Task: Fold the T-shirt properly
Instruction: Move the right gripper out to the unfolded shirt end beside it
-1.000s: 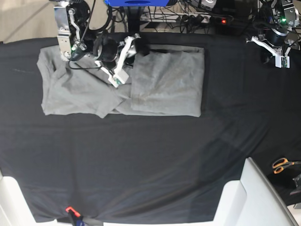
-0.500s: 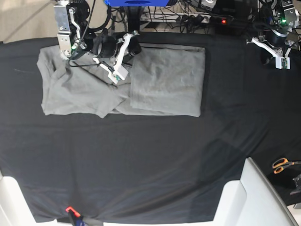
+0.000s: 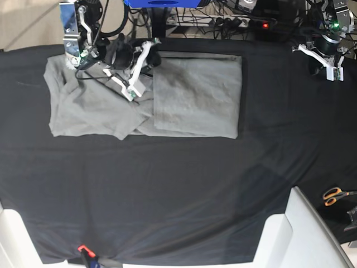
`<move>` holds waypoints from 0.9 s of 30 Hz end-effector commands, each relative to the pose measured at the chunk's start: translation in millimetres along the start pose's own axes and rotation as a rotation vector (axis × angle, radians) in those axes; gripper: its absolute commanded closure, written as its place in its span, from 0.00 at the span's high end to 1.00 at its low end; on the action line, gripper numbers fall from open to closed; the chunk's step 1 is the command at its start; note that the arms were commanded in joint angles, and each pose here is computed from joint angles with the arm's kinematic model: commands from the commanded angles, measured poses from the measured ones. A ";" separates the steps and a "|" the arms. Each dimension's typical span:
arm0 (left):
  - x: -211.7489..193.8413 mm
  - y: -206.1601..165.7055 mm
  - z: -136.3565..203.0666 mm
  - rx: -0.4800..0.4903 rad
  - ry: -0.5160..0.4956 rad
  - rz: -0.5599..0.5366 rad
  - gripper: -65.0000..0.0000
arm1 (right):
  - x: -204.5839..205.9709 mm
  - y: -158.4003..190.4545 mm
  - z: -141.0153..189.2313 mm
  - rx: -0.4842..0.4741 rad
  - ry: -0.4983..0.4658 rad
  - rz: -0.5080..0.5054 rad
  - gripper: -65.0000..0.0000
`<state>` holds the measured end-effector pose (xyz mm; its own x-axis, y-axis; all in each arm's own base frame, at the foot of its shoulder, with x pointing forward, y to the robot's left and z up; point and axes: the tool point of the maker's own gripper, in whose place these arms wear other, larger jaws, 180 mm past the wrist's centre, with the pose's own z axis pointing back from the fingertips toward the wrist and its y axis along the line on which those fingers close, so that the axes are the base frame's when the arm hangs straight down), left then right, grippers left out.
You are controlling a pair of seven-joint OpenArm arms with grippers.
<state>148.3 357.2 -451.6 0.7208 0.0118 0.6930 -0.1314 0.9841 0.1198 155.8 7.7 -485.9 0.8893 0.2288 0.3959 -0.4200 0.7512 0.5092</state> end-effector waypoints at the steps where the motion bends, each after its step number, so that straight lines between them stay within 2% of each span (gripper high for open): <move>1: 10.8 6.6 2.0 0.010 -0.033 -0.009 0.00 | 6.4 4.2 1.6 0.015 -0.013 0.002 0.03; 2: 10.8 6.6 2.0 0.010 -0.033 -0.009 0.00 | 3.8 3.8 1.8 0.012 0.003 -0.001 0.04; 4: 10.2 6.7 2.0 0.010 -0.032 -0.009 0.00 | -1.6 4.1 2.5 0.012 0.037 0.000 0.11; 7: 10.2 6.7 2.0 0.010 -0.032 -0.009 0.00 | 4.0 8.7 12.8 -0.002 0.019 0.028 0.35; 10: 16.7 6.1 -0.9 0.010 -0.047 -0.006 0.00 | 19.2 16.7 34.8 -0.033 -0.050 0.083 0.55; 12: 17.0 6.3 -2.0 0.010 -0.048 -0.003 0.00 | 33.0 22.2 52.5 -0.060 -0.108 0.123 0.60; 14: 17.8 5.8 -2.9 0.010 -0.049 0.000 0.00 | 43.6 12.1 73.9 -0.116 -0.144 0.173 0.60; 17: 19.2 5.0 -3.1 0.009 -0.053 0.000 0.00 | 64.7 -43.1 109.2 -0.261 -0.209 0.143 0.61; 20: 16.7 3.6 -2.3 0.008 -0.049 0.003 0.00 | 68.8 -118.0 144.2 -0.396 -0.243 0.016 0.61; 21: 15.8 1.5 -1.9 0.006 -0.049 0.007 0.00 | 65.1 -141.9 156.6 -0.430 -0.226 -0.013 0.61; 22: 14.3 -0.4 -1.7 0.004 -0.048 0.012 0.00 | 58.8 -168.4 168.8 -0.465 -0.207 -0.083 0.61; 25: 11.4 -1.6 -1.6 0.003 -0.043 0.018 0.00 | 37.0 -220.9 189.8 -0.491 -0.157 -0.276 0.61; 27: 7.5 -5.3 -1.8 0.000 -0.038 0.030 0.00 | 24.0 -241.7 197.1 -0.479 -0.131 -0.365 0.61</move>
<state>150.7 345.6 -457.7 0.7130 0.0482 0.6995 -0.1512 0.9847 0.0863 235.3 -286.3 -457.0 0.9280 -0.1569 0.3380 0.0730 0.9660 0.2480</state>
